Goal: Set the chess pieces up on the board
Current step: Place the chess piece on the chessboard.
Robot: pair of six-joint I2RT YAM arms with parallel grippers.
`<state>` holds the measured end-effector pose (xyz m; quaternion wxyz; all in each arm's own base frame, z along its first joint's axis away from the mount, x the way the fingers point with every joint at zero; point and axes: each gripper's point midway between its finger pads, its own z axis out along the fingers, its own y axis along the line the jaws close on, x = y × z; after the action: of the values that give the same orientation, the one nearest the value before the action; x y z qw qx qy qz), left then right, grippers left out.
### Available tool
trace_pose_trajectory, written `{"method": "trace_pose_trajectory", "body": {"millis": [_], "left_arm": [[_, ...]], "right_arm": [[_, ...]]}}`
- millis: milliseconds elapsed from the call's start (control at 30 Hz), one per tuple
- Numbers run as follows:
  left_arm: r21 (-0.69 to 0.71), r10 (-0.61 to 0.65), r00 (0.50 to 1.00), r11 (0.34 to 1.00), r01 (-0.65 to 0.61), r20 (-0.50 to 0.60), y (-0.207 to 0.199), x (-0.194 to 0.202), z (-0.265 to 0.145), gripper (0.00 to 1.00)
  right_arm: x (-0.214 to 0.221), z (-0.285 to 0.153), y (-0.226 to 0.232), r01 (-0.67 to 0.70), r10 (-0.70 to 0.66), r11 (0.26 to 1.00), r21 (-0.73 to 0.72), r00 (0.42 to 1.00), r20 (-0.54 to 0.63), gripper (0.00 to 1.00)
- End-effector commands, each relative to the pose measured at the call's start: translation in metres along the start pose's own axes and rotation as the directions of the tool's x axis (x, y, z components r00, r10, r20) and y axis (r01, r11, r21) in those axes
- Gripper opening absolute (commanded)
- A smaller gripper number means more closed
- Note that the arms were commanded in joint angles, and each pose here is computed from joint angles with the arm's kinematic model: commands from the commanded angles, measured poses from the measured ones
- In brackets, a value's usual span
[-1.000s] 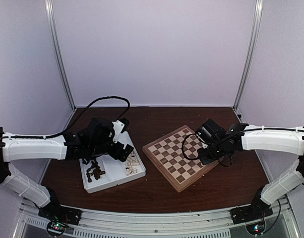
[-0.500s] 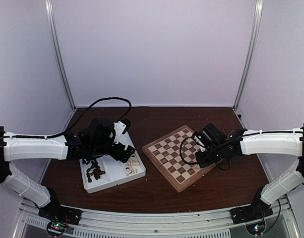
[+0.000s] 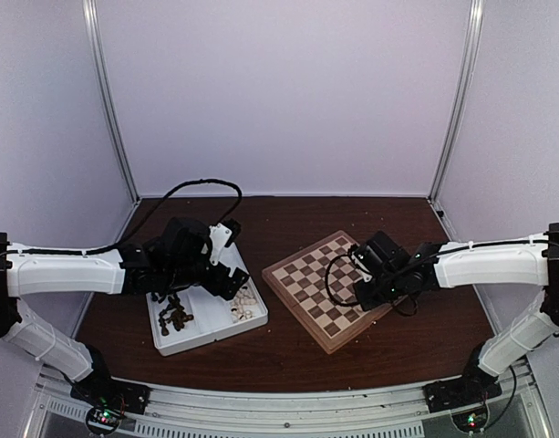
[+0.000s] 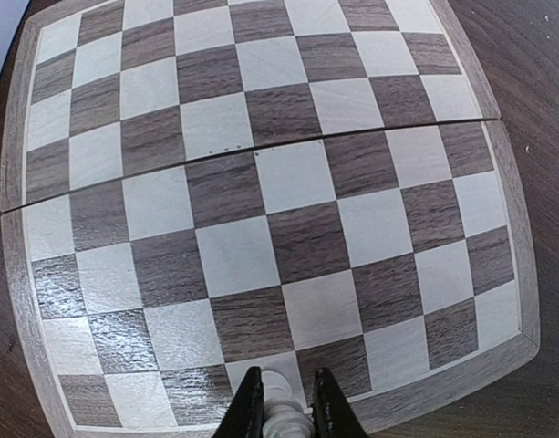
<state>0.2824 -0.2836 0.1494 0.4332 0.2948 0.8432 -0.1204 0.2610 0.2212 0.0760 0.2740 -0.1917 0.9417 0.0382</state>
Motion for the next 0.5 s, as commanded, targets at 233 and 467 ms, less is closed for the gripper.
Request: {"method": "trace_pose_trajectory", "body": {"millis": [233, 467], "left_arm": [[0.023, -0.010, 0.999, 1.000, 0.010, 0.031, -0.003, -0.008, -0.003, 0.98], [0.027, -0.008, 0.999, 1.000, 0.006, 0.040, -0.003, -0.011, -0.005, 0.98]], "right_arm": [[-0.005, -0.003, -0.002, 0.039, -0.041, 0.998, 0.042, 0.999, 0.033, 0.59], [-0.021, -0.031, -0.009, 0.005, -0.010, 0.999, 0.037, 0.992, 0.126, 0.69]]}}
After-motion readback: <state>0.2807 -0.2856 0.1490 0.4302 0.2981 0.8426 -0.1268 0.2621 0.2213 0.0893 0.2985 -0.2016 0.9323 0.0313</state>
